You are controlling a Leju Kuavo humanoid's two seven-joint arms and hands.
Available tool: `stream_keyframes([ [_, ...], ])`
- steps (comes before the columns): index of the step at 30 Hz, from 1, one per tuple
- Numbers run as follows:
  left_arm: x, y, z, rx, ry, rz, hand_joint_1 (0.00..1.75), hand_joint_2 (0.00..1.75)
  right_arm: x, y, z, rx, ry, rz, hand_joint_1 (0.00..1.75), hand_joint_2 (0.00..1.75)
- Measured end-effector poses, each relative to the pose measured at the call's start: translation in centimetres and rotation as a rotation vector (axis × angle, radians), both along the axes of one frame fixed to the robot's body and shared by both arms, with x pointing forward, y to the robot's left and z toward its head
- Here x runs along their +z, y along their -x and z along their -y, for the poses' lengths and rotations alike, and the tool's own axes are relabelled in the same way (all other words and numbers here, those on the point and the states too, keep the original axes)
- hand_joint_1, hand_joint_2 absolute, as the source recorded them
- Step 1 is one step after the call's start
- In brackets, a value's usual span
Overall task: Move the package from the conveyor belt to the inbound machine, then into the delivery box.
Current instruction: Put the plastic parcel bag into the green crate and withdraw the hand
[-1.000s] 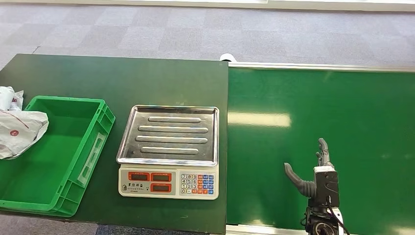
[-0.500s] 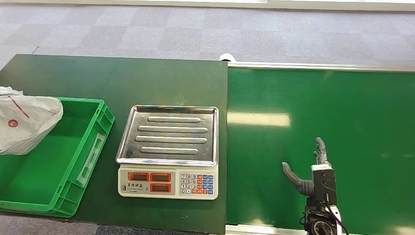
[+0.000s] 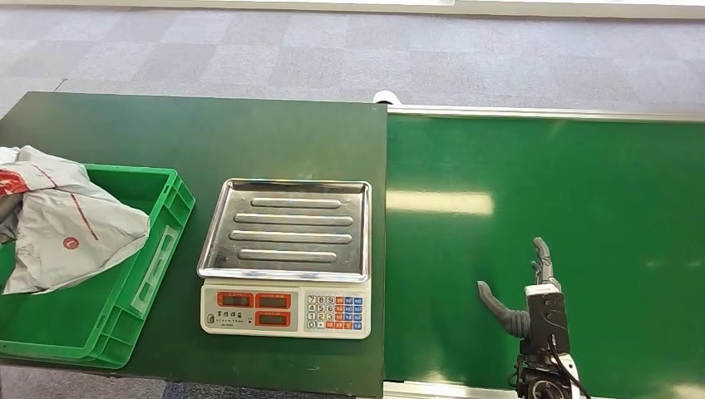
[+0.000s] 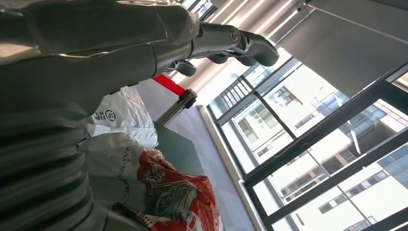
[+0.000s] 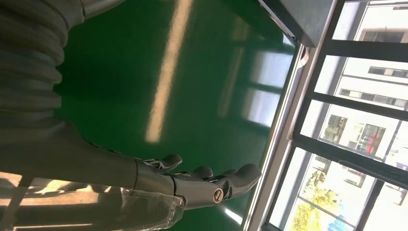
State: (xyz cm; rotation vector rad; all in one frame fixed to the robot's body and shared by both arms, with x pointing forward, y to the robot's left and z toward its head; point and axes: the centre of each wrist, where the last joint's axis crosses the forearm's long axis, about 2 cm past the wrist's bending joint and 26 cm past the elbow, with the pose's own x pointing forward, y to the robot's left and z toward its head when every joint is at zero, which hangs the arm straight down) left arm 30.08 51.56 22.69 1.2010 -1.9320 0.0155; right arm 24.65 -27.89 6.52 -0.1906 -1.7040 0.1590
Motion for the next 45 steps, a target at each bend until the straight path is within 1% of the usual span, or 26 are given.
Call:
stream_keyframes([
  [5,0.2,-1.4,-1.5,0.059,0.008,-0.085,0.00,1.75,0.2,-0.4,0.0,0.001,0.002,-0.001,0.00,1.75],
  [10,-0.1,-1.9,-2.4,0.089,0.022,-0.146,0.00,1.75,0.1,-0.5,0.0,0.001,0.002,-0.004,0.00,1.75],
  [12,-0.2,-2.0,-2.9,0.127,0.019,-0.226,0.00,1.75,0.1,-0.5,0.0,0.002,0.004,-0.007,0.00,1.75],
  [13,-0.3,-2.1,-3.2,0.166,0.004,-0.285,0.00,1.75,0.1,-0.5,0.0,0.003,0.006,-0.010,0.00,1.75],
  [17,-1.4,-2.3,-5.0,0.406,-0.153,-0.543,0.00,1.75,0.1,-0.5,-0.2,0.008,0.014,-0.022,0.00,1.75],
  [18,-1.8,-2.3,-5.4,0.442,-0.181,-0.590,0.00,1.75,0.1,-0.5,-0.3,0.008,0.014,-0.024,0.00,1.75],
  [20,-2.3,-2.4,-6.0,0.465,-0.203,-0.662,0.00,1.75,0.1,-0.5,-0.4,0.008,0.015,-0.027,0.00,1.75],
  [21,-2.6,-2.6,-6.2,0.456,-0.203,-0.702,0.00,1.75,0.1,-0.5,-0.4,0.007,0.015,-0.029,0.00,1.75],
  [22,-2.8,-2.8,-6.3,0.420,-0.195,-0.748,0.00,1.75,0.1,-0.5,-0.5,0.007,0.015,-0.032,0.00,1.75],
  [23,-3.0,-3.1,-6.3,0.353,-0.176,-0.798,0.00,1.75,0.1,-0.5,-0.5,0.006,0.015,-0.035,0.00,1.75],
  [26,-3.8,-4.0,-6.0,0.010,-0.092,-0.948,0.00,1.75,0.1,-0.5,-0.5,0.025,0.007,-0.039,0.00,1.75],
  [27,-4.0,-4.1,-5.8,-0.086,-0.077,-0.991,0.00,1.75,0.1,-0.6,-0.4,0.039,-0.002,-0.040,0.00,1.75],
  [28,-4.2,-4.2,-5.7,-0.148,-0.076,-1.030,0.00,1.75,0.1,-0.7,-0.4,0.052,-0.010,-0.041,0.00,1.75],
  [29,-4.3,-4.3,-5.6,-0.182,-0.085,-1.064,0.00,1.75,0.2,-0.9,-0.4,0.063,-0.018,-0.041,0.00,1.75],
  [31,-4.4,-4.4,-5.5,-0.208,-0.110,-1.110,0.00,1.75,0.3,-1.1,-0.4,0.074,-0.026,-0.040,0.00,1.75],
  [34,-4.6,-4.4,-5.5,-0.219,-0.136,-1.144,0.00,1.75,0.4,-1.5,-0.4,0.084,-0.034,-0.036,0.00,1.75],
  [38,-4.7,-4.7,-5.0,-0.258,-0.192,-1.198,0.00,1.75,0.5,-2.0,-0.7,0.153,-0.082,-0.005,0.00,1.75],
  [42,-4.6,-5.6,-4.0,-0.294,-0.277,-1.253,0.00,1.75,1.3,-3.6,-2.0,0.234,-0.102,0.072,0.00,1.75],
  [45,-3.9,-6.0,-3.9,-0.352,-0.323,-1.304,0.00,1.75,1.8,-4.9,-3.7,0.293,-0.126,0.106,0.00,1.75],
])
